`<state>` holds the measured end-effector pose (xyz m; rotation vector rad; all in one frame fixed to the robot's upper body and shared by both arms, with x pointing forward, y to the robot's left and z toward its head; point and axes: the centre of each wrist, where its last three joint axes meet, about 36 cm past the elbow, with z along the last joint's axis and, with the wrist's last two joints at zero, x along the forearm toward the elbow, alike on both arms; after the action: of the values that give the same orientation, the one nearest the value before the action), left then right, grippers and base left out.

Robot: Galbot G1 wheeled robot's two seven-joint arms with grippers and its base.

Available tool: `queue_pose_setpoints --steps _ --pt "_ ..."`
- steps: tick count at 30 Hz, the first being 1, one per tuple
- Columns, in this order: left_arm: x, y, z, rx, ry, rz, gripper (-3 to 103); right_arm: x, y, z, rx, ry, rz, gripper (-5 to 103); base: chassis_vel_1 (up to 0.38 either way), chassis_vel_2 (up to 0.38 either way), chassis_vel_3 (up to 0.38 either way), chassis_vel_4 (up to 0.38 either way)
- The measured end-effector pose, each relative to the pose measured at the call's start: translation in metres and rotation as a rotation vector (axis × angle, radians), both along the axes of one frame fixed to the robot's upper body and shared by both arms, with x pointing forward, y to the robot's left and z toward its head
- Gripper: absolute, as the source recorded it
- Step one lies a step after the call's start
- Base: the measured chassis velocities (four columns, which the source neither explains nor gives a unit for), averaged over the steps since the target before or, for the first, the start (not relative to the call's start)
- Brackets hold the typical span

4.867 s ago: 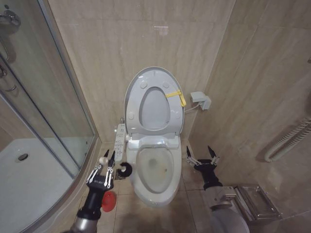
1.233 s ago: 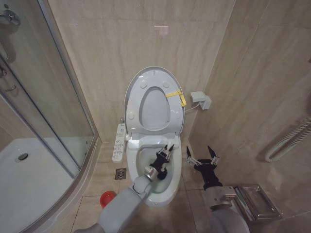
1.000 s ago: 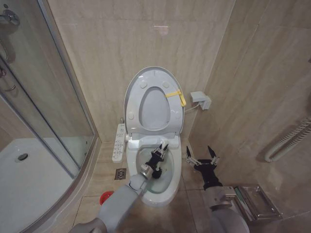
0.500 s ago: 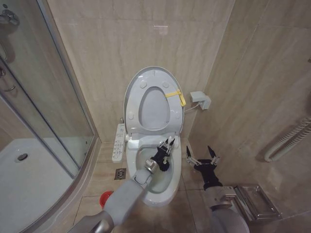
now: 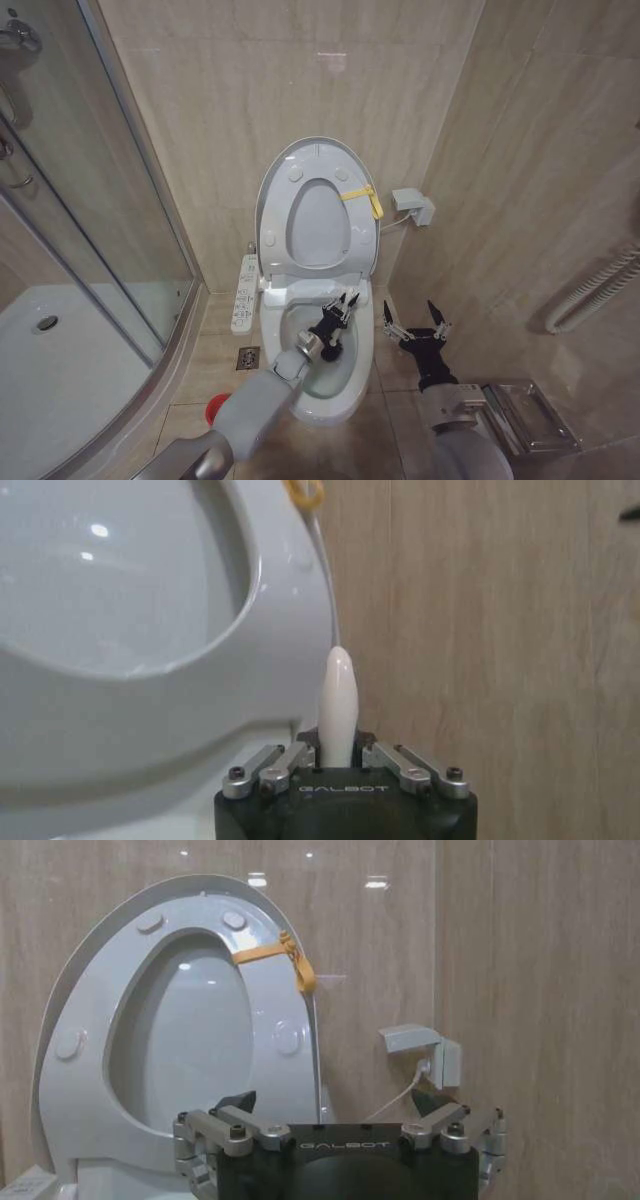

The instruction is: Open the toilet lid, clean the toilet bowl with a toilet brush, close the toilet lid, and flush.

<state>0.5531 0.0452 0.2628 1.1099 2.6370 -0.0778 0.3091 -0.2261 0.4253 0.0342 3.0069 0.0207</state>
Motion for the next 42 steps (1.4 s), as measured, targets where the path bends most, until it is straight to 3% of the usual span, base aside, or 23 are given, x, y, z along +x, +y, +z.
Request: queue_pose_setpoints --steps 3,7,10,14,18,22,26,32,38,42 --pt "-0.008 -0.010 0.012 -0.035 -0.023 -0.019 21 0.000 0.000 0.000 0.000 0.000 0.000 100 0.000 0.000 0.000 0.000" --pt "-0.011 -0.012 0.012 -0.037 -0.025 -0.029 21 0.000 0.000 0.000 0.000 0.000 0.000 100 0.000 0.000 0.000 0.000" --pt "-0.007 -0.006 0.005 -0.019 -0.014 -0.015 21 0.000 0.000 0.000 0.000 0.000 0.000 100 0.000 0.000 0.000 0.000" --pt "0.019 0.024 -0.010 0.051 -0.017 0.045 21 0.000 0.000 0.000 0.000 0.000 0.000 100 0.000 0.000 0.000 0.000" --pt "0.023 0.034 -0.011 0.066 -0.022 0.057 21 0.000 0.000 0.000 0.000 0.000 0.000 100 0.000 0.000 0.000 0.000" --pt "0.017 0.021 0.001 0.030 -0.042 0.038 21 0.000 0.000 0.000 0.000 0.000 0.000 100 0.000 0.000 0.000 0.000" --pt "0.005 -0.005 0.018 -0.049 -0.048 -0.009 21 0.000 0.000 0.000 0.000 0.000 0.000 100 0.000 0.000 0.000 0.000" --pt "0.004 -0.008 0.015 -0.049 -0.037 -0.046 21 0.000 0.000 0.000 0.000 0.000 0.000 100 0.000 0.000 0.000 0.000" --pt "0.025 0.036 -0.014 0.049 0.017 0.038 21 0.000 0.000 0.000 0.000 0.000 0.000 100 0.000 0.000 0.000 0.000" --pt "0.029 0.043 -0.009 0.047 0.003 0.046 21 0.000 0.000 0.000 0.000 0.000 0.000 100 0.000 0.000 0.000 0.000"
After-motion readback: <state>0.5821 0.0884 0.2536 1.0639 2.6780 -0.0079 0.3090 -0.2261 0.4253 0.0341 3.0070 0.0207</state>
